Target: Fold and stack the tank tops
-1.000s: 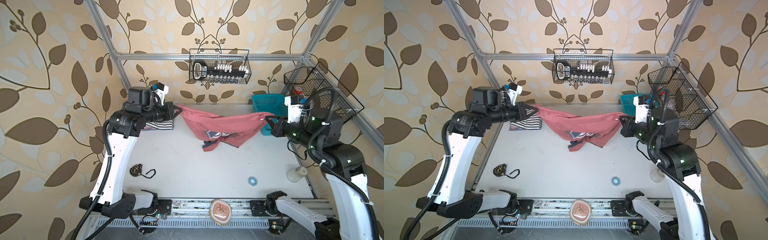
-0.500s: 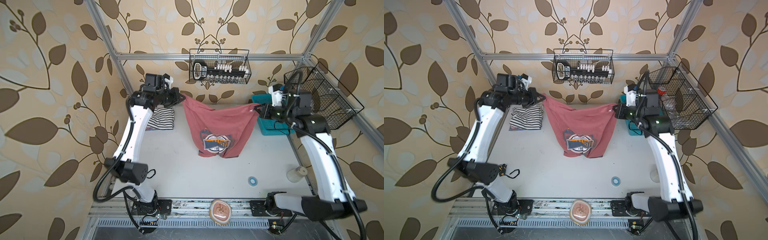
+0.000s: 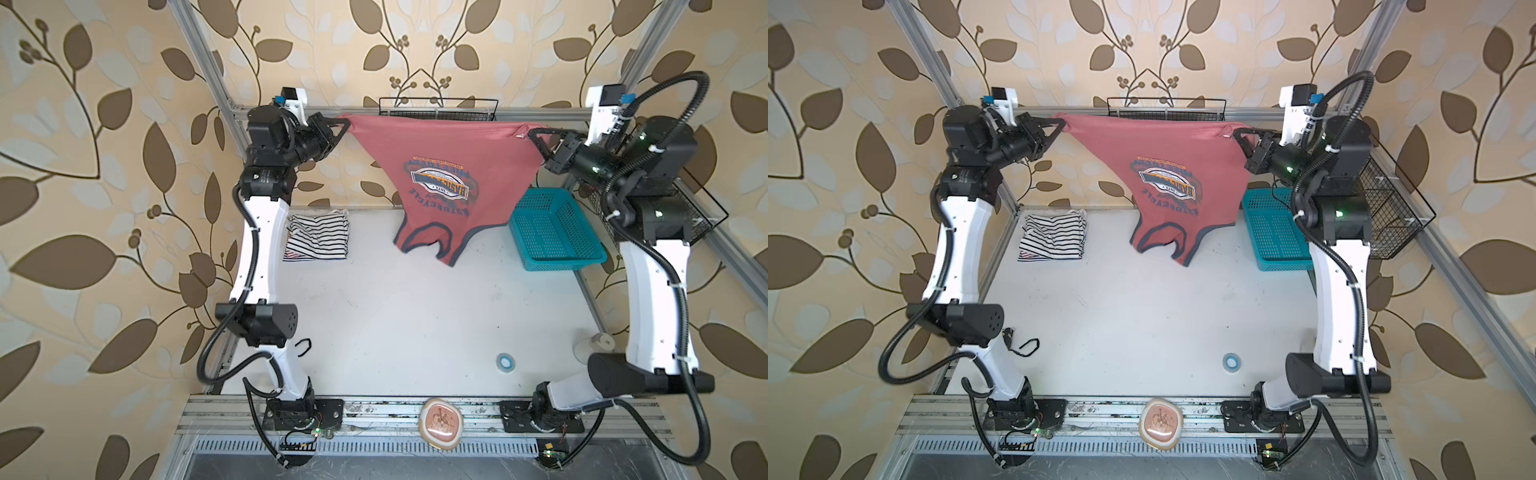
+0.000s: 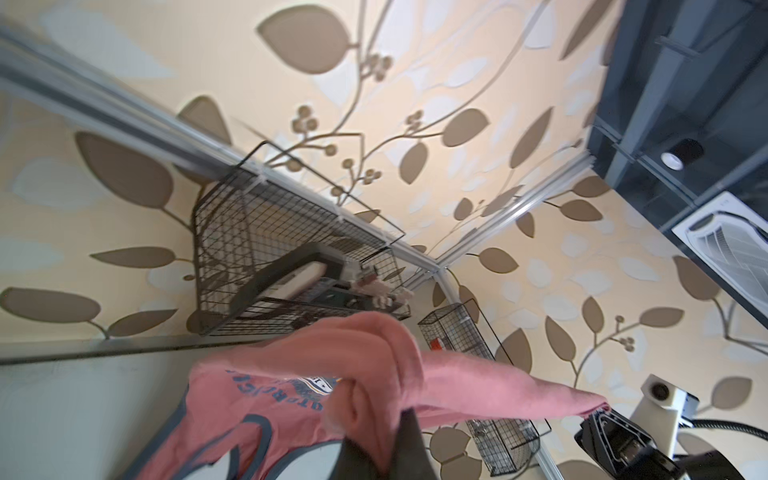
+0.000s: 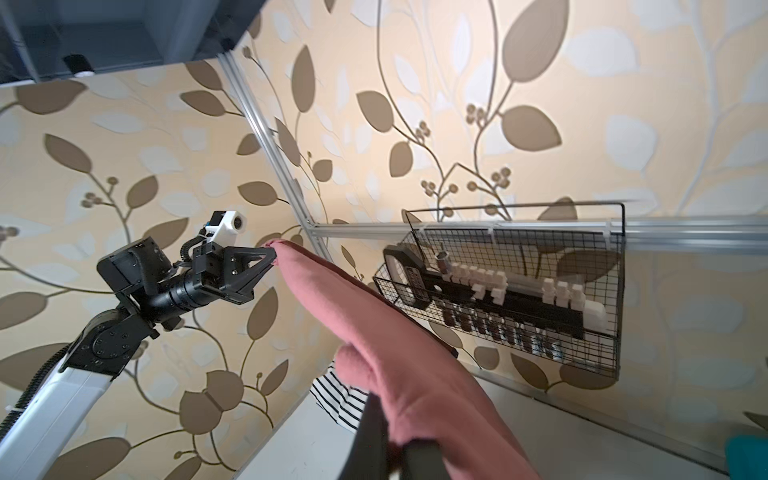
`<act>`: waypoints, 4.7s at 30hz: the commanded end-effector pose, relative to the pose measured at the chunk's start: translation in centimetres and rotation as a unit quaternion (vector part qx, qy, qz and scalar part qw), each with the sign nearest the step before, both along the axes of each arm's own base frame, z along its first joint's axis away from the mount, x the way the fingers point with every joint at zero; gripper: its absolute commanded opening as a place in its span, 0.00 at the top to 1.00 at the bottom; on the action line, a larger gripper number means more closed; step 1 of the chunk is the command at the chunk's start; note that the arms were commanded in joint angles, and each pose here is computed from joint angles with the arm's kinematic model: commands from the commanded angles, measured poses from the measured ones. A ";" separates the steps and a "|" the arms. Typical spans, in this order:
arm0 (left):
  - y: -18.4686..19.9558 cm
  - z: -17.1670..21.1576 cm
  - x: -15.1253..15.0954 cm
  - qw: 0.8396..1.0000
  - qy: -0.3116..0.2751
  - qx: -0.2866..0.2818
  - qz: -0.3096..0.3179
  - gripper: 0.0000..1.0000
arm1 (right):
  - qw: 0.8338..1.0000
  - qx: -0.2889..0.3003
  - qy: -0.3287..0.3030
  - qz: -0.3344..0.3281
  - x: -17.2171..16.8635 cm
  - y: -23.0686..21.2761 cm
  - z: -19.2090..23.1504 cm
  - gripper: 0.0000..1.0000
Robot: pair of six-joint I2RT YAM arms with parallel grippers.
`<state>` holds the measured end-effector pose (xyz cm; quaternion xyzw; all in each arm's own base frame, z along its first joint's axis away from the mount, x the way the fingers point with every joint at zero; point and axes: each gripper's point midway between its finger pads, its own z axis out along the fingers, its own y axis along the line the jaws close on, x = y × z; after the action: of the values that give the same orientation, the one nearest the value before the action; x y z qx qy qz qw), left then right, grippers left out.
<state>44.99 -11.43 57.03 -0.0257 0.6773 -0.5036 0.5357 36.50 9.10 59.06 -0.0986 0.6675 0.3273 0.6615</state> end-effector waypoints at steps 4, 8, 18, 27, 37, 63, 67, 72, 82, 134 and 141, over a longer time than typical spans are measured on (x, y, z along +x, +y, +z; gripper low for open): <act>-1.1 -3.5 -6.3 0.998 -0.019 0.066 -0.013 1.00 | 0.996 -0.009 0.083 0.032 -1.9 0.9 -10.3 1.00; -3.6 -14.5 -9.6 0.987 0.102 0.118 -0.041 1.00 | 0.975 -0.013 0.218 0.042 -5.0 1.9 -22.1 1.00; -5.9 -38.8 -20.1 0.884 0.417 0.189 -0.097 1.00 | 0.899 -0.071 0.433 0.014 -14.3 2.2 -39.0 1.00; -4.7 -41.4 -24.9 0.849 0.476 0.203 -0.107 0.82 | 0.852 -0.118 0.509 0.022 -17.3 2.3 -43.2 0.80; -6.2 -36.9 -25.2 0.865 0.431 0.209 -0.149 0.41 | 0.856 -0.127 0.500 -0.025 -16.7 0.9 -41.6 0.44; -14.5 -50.5 1.9 0.806 0.506 0.269 -0.148 1.00 | 0.773 -0.141 0.618 -0.014 -11.4 4.1 -54.7 0.77; -12.1 -53.3 3.5 0.805 0.533 0.237 -0.114 1.00 | 0.741 -0.171 0.649 -0.010 -10.7 4.3 -57.5 0.78; -7.2 -56.4 3.3 0.787 0.575 0.214 -0.061 1.00 | 0.723 -0.197 0.662 -0.013 -8.0 5.0 -59.1 0.80; -3.2 -58.2 -1.1 0.767 0.623 0.153 -0.009 1.00 | 0.708 -0.239 0.664 -0.041 -2.2 3.8 -59.4 0.81; -4.6 -48.3 6.3 0.793 0.531 0.300 0.011 1.00 | 0.764 -0.242 0.589 -0.105 4.0 -2.5 -52.7 1.00; -2.7 -53.6 5.1 0.755 0.575 0.315 0.022 1.00 | 0.734 -0.240 0.624 -0.119 3.9 -2.9 -57.1 0.97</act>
<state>51.18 -15.87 3.09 -0.1549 0.9728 -0.1666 0.0434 40.67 6.56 4.34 0.0426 0.9905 0.0763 0.1063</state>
